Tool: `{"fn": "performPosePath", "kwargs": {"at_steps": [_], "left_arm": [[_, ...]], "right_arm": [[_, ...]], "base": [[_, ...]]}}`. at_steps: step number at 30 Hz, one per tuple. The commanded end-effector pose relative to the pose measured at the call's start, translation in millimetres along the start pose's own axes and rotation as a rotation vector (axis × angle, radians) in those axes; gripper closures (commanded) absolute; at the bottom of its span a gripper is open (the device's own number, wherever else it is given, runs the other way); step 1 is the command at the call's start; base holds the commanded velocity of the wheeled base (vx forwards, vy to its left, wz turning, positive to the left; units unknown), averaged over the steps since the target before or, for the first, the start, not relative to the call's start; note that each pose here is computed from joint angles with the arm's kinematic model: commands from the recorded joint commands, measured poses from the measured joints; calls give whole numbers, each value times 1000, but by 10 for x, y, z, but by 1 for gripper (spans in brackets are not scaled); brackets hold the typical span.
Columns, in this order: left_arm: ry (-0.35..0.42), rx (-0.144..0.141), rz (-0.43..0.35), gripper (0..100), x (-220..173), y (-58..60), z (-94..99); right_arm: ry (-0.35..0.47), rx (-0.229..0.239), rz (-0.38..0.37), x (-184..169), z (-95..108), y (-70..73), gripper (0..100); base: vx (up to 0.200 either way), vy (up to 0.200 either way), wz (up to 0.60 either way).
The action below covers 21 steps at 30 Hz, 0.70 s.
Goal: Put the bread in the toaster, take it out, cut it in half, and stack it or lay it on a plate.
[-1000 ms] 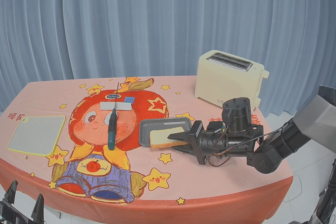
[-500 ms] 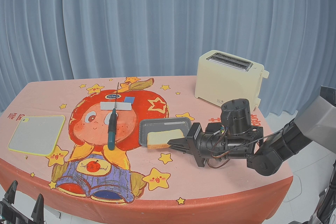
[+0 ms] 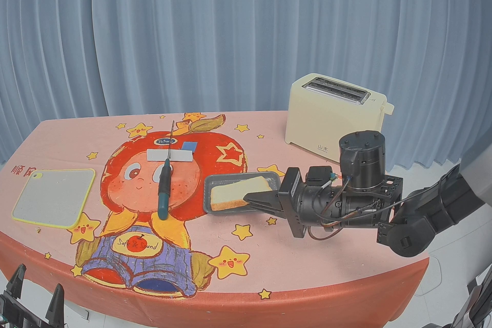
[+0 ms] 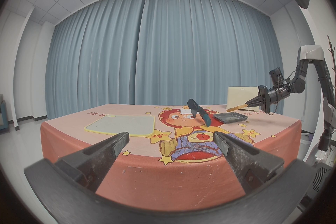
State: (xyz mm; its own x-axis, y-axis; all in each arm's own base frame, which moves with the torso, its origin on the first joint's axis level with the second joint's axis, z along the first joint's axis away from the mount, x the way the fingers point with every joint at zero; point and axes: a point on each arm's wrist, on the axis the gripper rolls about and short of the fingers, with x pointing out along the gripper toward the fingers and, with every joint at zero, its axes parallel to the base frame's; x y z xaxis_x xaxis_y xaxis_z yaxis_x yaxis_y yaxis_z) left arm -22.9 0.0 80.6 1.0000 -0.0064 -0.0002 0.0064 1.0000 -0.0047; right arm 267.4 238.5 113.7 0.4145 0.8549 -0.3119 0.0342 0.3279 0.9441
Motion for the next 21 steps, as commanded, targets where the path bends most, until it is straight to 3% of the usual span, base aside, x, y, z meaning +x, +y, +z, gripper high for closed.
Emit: {"fn": "performPosePath", "kwargs": {"at_steps": [1, 12, 17, 21], "left_arm": [[4, -1, 0, 0, 3, 0, -52], [4, 0, 0, 0, 3, 0, -52], [4, 0, 0, 0, 3, 0, -52], [4, 0, 0, 0, 3, 0, -52]], "right_arm": [[-25, -49, 20, -144, -11, 91, 100], [-87, -188, 50, -361, -33, 246, 100], [-117, -333, -2, -409, -113, 163, 100], [-166, -417, -51, -402, -155, 107, 100]], "base": [[0, 0, 0], [0, 0, 0], [0, 0, 0], [0, 0, 0]]}}
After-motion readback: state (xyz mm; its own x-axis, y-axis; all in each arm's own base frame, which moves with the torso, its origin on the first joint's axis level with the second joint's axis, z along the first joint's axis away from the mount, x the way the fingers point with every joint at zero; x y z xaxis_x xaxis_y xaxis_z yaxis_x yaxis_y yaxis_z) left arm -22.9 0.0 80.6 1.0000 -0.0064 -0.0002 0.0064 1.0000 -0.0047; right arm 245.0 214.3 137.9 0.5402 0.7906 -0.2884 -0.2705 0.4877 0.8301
